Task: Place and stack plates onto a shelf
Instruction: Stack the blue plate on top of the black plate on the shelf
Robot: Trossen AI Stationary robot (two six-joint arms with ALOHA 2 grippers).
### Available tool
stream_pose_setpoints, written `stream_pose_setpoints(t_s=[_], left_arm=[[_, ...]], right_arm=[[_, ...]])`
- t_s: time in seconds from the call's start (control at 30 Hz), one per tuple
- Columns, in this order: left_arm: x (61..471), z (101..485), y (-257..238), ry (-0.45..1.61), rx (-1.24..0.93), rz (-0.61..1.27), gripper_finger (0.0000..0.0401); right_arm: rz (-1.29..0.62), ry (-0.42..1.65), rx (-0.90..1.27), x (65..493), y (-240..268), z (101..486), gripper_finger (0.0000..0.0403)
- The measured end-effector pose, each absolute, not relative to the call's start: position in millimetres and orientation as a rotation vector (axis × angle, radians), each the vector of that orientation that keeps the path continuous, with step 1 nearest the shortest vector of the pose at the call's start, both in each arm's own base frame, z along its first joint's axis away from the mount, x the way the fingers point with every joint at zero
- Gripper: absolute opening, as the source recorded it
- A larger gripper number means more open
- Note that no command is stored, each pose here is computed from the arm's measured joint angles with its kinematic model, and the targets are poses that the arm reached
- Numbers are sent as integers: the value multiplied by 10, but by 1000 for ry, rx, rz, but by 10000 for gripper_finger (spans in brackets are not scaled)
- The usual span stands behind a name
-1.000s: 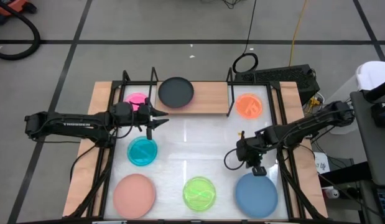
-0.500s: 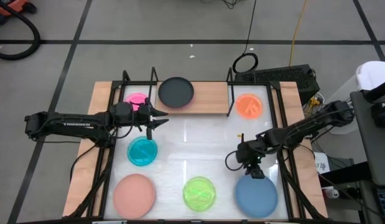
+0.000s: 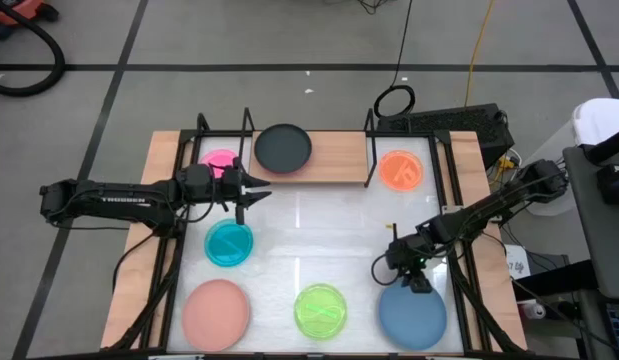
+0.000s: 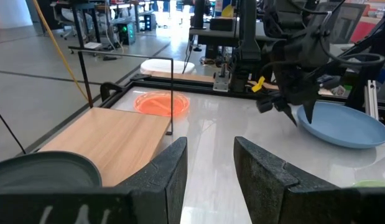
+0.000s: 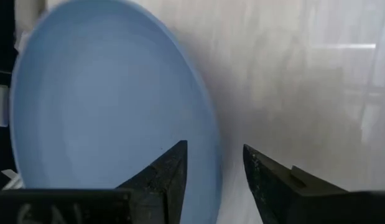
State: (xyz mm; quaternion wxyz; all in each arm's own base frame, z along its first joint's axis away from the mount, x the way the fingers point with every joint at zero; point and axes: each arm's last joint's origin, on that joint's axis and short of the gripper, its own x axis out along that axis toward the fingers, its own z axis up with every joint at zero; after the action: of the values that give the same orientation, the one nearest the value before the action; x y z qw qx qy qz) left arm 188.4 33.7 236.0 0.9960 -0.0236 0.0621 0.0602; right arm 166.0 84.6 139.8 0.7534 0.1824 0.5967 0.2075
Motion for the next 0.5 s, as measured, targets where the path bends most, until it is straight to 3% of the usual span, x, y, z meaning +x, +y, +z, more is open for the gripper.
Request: stream_pose_setpoints(t_s=[0.17,0.4,0.5], left_arm=[[1884,2360,337,124,-51,121,138],[1884,2360,337,124,-53,121,138],[1884,2360,337,124,-54,121,138]], right_arm=[[453,1321,384,1627,832,1362,115],[474,1334,415,1623,840,1366,12],[494,1339,419,1620,844,1368,10]])
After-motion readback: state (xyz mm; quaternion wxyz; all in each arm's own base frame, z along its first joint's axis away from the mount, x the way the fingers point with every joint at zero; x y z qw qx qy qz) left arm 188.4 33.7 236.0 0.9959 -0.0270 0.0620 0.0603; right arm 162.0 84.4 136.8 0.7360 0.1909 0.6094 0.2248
